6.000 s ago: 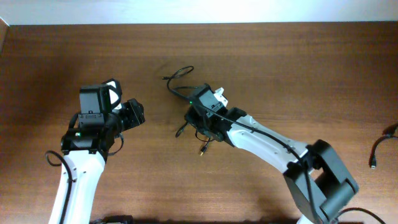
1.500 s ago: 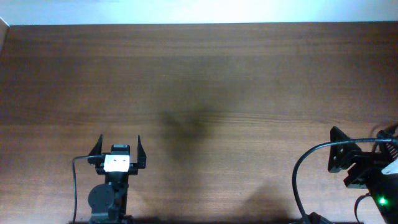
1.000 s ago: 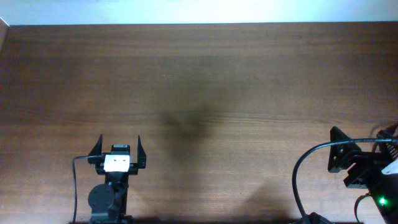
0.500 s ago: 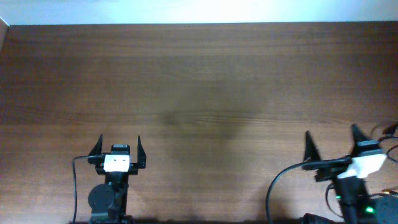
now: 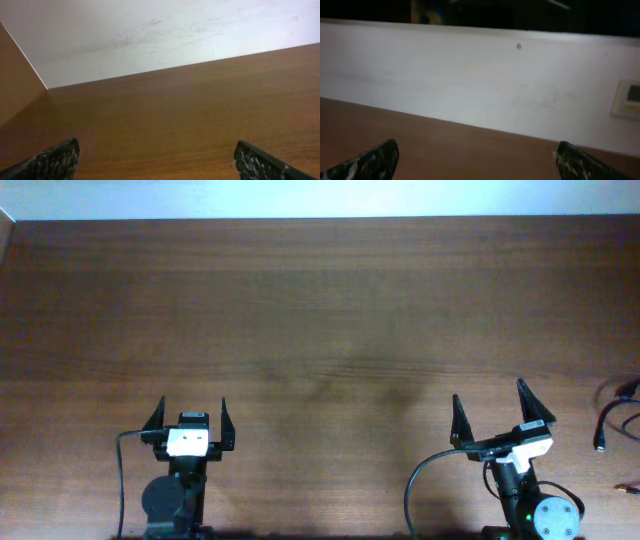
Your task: Untangle cables
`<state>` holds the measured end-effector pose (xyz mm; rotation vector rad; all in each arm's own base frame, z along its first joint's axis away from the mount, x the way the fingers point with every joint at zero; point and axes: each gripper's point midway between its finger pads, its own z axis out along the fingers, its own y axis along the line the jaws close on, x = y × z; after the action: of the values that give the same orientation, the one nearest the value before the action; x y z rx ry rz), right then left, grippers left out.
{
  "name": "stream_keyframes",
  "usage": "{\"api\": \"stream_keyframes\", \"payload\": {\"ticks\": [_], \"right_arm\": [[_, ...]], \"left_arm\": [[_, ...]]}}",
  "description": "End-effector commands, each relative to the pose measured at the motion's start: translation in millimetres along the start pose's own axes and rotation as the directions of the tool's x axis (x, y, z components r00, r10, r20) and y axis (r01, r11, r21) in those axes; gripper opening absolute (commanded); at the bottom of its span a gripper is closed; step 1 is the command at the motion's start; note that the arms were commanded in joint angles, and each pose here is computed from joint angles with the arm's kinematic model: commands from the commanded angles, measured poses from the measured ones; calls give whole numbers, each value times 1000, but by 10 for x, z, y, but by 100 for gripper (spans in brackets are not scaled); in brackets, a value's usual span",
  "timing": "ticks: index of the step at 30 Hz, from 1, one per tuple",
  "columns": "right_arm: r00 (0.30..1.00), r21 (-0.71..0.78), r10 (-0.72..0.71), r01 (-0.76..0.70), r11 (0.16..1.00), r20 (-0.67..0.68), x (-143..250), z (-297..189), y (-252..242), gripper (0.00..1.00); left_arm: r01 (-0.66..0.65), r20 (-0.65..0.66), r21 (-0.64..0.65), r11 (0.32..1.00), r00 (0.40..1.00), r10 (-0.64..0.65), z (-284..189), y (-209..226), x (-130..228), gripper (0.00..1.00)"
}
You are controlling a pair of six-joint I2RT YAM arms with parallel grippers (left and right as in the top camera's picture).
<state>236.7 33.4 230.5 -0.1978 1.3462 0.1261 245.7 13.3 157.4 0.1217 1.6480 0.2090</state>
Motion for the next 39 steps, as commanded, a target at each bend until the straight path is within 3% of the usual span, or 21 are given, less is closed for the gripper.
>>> {"api": "stream_keyframes", "payload": {"ticks": [1, 4, 7, 9, 15, 39], "right_arm": [[993, 151, 114, -115, 982, 11, 49, -21, -243, 99], [988, 212, 150, -141, 967, -30, 183, -42, -335, 99], [968, 229, 185, -143, 963, -172, 544, -88, -316, 99], [928, 286, 293, -223, 932, -231, 768, -154, -339, 99], [944, 268, 210, -140, 953, -254, 765, -154, -345, 99], [944, 270, 211, -140, 953, -253, 763, -154, -349, 99]], "left_arm": [[12, -1, 5, 1000, 1000, -12, -2, -13, 8, 99], [12, -1, 5, 1000, 1000, -12, -2, -13, 8, 99], [12, -1, 5, 1000, 1000, -12, -2, -13, 8, 99], [12, -1, 5, 1000, 1000, -12, -2, -13, 8, 99], [12, -1, 5, 1000, 1000, -12, -2, -13, 8, 99], [12, -1, 5, 1000, 1000, -12, -2, -13, 8, 99]]}}
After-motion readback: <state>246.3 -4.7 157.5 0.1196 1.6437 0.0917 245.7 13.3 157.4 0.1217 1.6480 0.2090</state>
